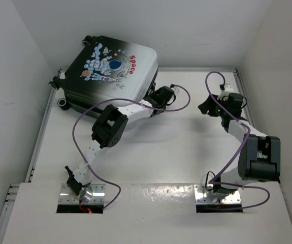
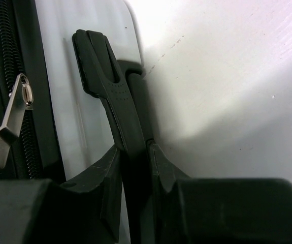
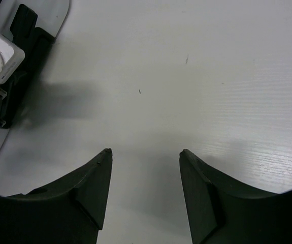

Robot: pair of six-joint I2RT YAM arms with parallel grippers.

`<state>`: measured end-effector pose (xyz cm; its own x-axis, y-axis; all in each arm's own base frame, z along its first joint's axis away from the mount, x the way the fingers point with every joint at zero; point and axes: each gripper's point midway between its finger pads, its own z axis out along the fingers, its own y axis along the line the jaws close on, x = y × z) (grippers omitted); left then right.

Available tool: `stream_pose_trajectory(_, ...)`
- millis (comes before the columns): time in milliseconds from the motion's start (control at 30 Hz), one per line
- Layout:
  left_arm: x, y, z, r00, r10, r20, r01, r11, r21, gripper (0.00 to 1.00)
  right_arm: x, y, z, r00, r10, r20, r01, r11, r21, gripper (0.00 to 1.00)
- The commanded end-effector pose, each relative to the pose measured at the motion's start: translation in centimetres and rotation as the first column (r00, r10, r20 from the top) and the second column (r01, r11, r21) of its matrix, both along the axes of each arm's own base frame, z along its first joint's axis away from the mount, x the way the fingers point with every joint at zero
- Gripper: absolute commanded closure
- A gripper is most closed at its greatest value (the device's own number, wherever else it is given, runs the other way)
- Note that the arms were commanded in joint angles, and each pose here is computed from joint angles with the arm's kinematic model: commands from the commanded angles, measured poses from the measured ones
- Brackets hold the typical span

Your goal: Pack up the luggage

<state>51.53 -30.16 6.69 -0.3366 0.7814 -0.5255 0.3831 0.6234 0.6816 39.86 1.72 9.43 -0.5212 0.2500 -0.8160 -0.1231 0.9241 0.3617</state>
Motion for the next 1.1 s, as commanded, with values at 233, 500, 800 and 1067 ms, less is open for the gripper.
stream_pose_trajectory(233,-3.6,6.5,-7.5,0.961,0.124,-0.246,-0.093,0.987,0.133,0.33,1.2,0.6,2.8,0.996,0.029,0.080,-0.028,1.000,-0.008,0.45)
stream_pose_trajectory(500,-3.6,4.1,-0.7,0.992,0.095,-0.077,-0.077,0.974,0.212,0.28,1.1,1.1,3.0,0.996,0.037,0.080,-0.036,0.999,-0.014,0.45)
stream_pose_trajectory(800,-4.4,4.2,-3.9,0.938,0.187,-0.292,-0.140,0.975,0.173,0.34,1.0,1.5,3.3,0.996,0.058,0.072,-0.056,0.998,-0.027,0.45)
stream_pose_trajectory(1067,-9.5,5.3,-7.5,0.862,0.167,-0.479,-0.132,0.985,0.107,0.59,0.9,1.5,3.6,0.995,0.060,0.074,-0.057,0.998,-0.035,0.45)
